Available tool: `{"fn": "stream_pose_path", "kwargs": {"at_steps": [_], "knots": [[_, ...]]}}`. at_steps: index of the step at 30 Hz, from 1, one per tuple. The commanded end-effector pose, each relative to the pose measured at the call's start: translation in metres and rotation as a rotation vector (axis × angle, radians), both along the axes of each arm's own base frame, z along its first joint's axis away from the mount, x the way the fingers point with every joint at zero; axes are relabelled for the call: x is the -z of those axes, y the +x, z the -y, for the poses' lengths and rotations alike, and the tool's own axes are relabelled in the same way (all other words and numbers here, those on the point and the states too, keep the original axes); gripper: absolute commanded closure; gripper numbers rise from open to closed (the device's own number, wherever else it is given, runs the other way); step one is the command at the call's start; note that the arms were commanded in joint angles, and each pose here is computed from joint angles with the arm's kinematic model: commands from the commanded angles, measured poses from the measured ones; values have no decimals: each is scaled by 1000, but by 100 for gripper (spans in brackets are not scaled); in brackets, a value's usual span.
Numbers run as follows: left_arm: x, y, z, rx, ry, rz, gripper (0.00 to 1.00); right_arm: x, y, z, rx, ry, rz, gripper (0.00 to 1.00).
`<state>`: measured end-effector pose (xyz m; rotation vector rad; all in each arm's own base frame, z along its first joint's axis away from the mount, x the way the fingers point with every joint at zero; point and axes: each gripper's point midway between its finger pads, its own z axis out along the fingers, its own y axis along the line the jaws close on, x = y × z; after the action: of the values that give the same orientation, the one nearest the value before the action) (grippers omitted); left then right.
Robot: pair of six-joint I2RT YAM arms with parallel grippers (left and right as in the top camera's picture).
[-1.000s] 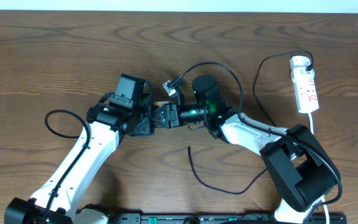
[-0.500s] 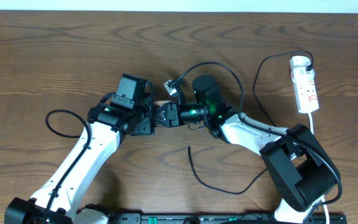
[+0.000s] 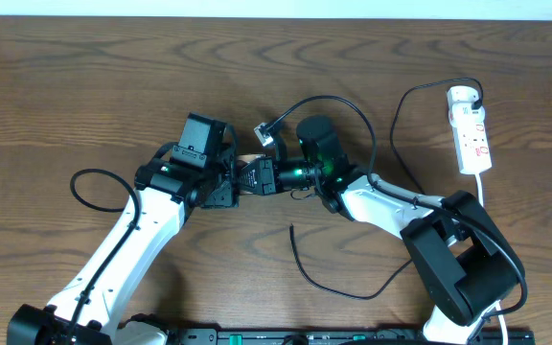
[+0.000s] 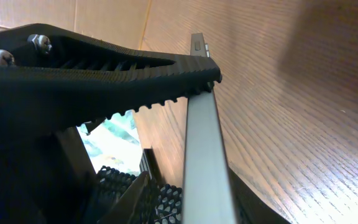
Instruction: Plug charger to phone and switch on socket
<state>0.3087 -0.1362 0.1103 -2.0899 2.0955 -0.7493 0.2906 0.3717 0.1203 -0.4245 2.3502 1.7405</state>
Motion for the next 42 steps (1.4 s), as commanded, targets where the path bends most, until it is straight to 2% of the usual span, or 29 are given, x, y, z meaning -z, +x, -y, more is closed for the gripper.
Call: {"fn": "stream_pose_path", "kwargs": {"at_steps": [1,11,25,37,42], "knots": [[-11,-1,21,59,-75,11,93,-11,-9,-8,-60,37,21,71],[-11,-4,26,79,-77,11,92,-11,-8,-8,-54,35,22,79],[-11,-7,31,97,-77,10,92,-10,-8,-8,-53,34,22,80],[-11,-7,31,97,-77,10,93,-10,-8,-8,-53,34,22,91],[-11,-7,31,97,-77,10,93,-10,-8,-8,-53,33,21,92]]}}
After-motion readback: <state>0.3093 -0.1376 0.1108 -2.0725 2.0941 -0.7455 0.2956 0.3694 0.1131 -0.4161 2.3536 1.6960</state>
